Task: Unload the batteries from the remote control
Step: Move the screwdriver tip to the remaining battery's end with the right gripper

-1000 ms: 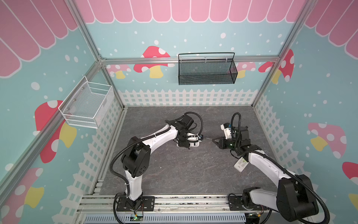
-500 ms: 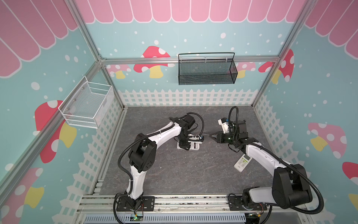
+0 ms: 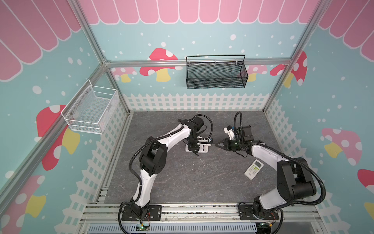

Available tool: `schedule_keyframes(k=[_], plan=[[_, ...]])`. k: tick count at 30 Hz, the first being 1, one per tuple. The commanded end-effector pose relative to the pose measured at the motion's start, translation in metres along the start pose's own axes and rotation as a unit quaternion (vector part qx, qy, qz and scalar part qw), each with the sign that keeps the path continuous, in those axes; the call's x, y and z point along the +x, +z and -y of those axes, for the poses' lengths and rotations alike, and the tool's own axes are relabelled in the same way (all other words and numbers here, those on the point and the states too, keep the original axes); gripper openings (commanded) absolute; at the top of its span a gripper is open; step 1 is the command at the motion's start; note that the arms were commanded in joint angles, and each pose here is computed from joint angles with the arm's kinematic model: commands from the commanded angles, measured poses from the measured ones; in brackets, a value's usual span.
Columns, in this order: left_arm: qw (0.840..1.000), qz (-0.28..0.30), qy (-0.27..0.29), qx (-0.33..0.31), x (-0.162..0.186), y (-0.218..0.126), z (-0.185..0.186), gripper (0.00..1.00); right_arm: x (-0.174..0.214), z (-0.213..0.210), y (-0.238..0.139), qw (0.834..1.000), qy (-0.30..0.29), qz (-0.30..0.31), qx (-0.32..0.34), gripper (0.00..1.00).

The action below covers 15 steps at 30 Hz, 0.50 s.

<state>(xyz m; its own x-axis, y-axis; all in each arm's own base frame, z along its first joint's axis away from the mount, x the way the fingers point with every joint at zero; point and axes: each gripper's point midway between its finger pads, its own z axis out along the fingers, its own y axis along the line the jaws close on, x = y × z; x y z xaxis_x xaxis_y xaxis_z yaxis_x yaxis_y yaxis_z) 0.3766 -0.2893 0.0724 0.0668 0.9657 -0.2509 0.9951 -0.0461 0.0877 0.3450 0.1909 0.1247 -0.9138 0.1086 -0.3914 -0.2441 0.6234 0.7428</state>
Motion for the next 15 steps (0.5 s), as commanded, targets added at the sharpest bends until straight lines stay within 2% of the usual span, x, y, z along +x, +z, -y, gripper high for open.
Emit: schedule_keyframes(k=[1,6,15], plan=[[1.0,-0.005,0.025,-0.008,0.006,0.006,-0.016,0.04,-0.008,-0.009,0.008,1.0,0.012,-0.006,-0.027,0.0],[1.0,-0.012,0.027,-0.007,0.01,0.019,-0.025,0.03,-0.015,0.0,0.019,0.999,0.033,-0.015,-0.026,0.0],[0.999,-0.011,0.031,0.01,0.013,0.031,-0.021,0.04,-0.027,0.017,0.043,0.997,0.066,-0.024,-0.008,0.0]])
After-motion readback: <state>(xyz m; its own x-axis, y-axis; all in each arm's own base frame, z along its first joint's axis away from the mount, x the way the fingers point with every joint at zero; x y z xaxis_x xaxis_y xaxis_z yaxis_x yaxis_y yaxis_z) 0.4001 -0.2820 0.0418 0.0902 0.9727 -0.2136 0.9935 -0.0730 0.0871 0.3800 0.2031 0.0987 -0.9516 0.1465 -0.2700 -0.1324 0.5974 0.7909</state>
